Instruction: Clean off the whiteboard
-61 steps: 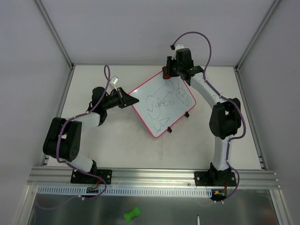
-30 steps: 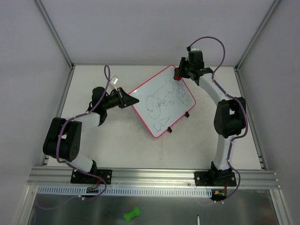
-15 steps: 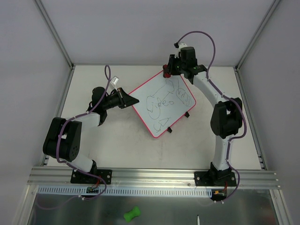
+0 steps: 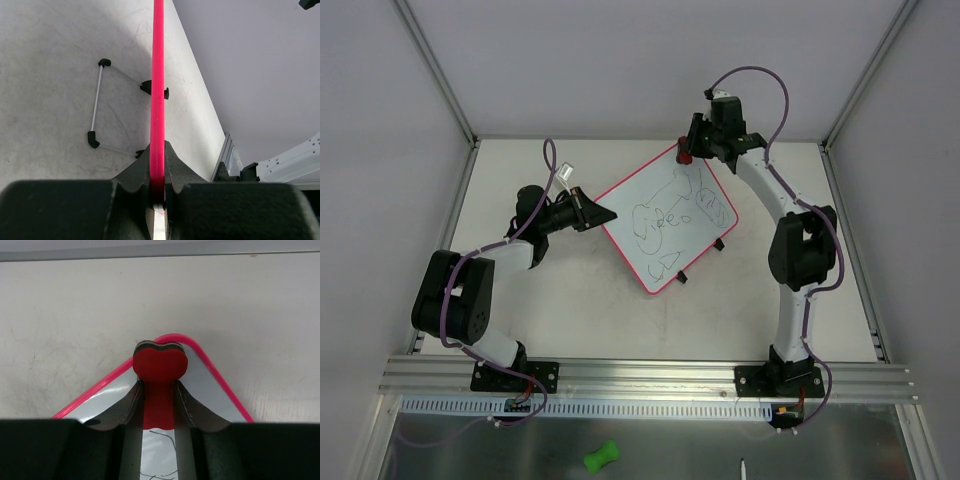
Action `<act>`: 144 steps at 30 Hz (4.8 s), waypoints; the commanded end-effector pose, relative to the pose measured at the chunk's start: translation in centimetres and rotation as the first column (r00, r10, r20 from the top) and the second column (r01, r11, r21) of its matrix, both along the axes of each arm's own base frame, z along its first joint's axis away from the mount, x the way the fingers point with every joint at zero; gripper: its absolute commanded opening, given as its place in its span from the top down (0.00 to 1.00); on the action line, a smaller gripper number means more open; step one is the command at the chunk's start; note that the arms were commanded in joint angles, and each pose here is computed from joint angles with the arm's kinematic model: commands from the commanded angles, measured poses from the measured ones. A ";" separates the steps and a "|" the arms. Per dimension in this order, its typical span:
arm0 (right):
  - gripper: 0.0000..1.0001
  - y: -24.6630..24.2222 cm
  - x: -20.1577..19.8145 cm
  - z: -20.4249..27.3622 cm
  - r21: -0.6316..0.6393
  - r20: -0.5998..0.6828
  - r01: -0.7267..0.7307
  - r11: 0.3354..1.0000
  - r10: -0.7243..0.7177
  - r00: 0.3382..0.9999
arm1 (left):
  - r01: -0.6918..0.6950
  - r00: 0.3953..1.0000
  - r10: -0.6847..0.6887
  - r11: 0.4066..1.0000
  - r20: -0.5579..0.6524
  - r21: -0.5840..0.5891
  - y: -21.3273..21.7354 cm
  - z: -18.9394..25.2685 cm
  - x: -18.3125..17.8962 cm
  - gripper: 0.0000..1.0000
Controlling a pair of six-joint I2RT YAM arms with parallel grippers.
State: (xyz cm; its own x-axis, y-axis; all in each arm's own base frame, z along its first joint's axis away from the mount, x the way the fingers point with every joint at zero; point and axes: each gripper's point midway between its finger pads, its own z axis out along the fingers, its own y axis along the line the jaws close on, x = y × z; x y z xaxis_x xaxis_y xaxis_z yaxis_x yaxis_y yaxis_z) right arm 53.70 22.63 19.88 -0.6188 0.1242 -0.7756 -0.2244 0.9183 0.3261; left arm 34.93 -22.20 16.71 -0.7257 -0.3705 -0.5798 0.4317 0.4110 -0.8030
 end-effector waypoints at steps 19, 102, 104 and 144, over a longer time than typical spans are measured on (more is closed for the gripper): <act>1.00 -3.3 -1.5 -3.8 -0.066 -0.094 0.026 0.997 -0.032 0.995 | 0.076 0.989 -0.082 0.996 0.122 0.048 -0.6 0.6 -0.5 1.00; 1.00 -1.5 -4.2 -5.2 0.031 -0.152 0.031 0.999 -0.026 0.988 | 0.084 0.986 -0.092 0.995 0.136 0.062 -0.5 0.9 -0.8 1.00; 1.00 -2.4 -5.0 -6.3 0.024 -0.180 0.050 0.998 -0.045 0.983 | 0.088 0.986 -0.097 0.994 0.138 0.066 -0.3 1.0 -0.9 1.00; 1.00 2.4 -11.2 -6.0 -0.016 -0.007 -0.139 0.990 0.139 0.990 | 0.121 0.984 -0.124 0.992 0.127 0.032 1.6 1.5 -1.7 1.00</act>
